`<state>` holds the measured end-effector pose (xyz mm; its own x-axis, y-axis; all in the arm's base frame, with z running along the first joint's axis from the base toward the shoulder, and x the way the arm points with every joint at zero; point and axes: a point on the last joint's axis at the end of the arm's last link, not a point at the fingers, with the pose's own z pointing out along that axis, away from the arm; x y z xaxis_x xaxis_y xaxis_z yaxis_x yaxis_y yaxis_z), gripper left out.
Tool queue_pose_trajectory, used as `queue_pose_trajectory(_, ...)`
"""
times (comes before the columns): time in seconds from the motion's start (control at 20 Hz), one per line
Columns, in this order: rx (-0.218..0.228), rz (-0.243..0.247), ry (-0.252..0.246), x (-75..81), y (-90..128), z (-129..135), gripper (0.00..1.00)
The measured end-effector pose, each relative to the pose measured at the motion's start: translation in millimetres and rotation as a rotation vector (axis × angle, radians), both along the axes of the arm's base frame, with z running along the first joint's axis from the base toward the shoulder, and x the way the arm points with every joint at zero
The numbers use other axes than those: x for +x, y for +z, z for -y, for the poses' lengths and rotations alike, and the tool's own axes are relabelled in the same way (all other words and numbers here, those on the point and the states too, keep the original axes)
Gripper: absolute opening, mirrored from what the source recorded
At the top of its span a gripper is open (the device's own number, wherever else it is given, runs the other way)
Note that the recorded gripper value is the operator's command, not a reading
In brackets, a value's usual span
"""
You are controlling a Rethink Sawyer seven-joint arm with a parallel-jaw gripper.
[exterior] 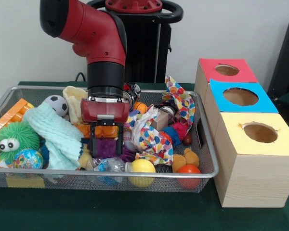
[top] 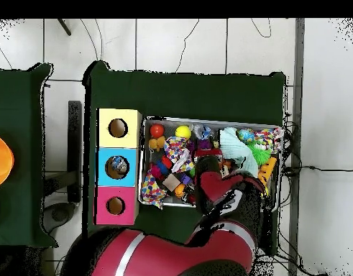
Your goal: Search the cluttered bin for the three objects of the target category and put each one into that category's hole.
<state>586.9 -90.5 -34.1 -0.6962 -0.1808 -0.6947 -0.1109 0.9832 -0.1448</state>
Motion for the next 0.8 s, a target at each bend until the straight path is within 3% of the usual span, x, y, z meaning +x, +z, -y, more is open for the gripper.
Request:
queue_pose_trajectory(0.2,-0.007,0.004,-0.009,2.3,1,-5,1.00)
queue_pose_trajectory(0.8,-0.026,-0.022,0.037,1.0,-6,-18,1.00)
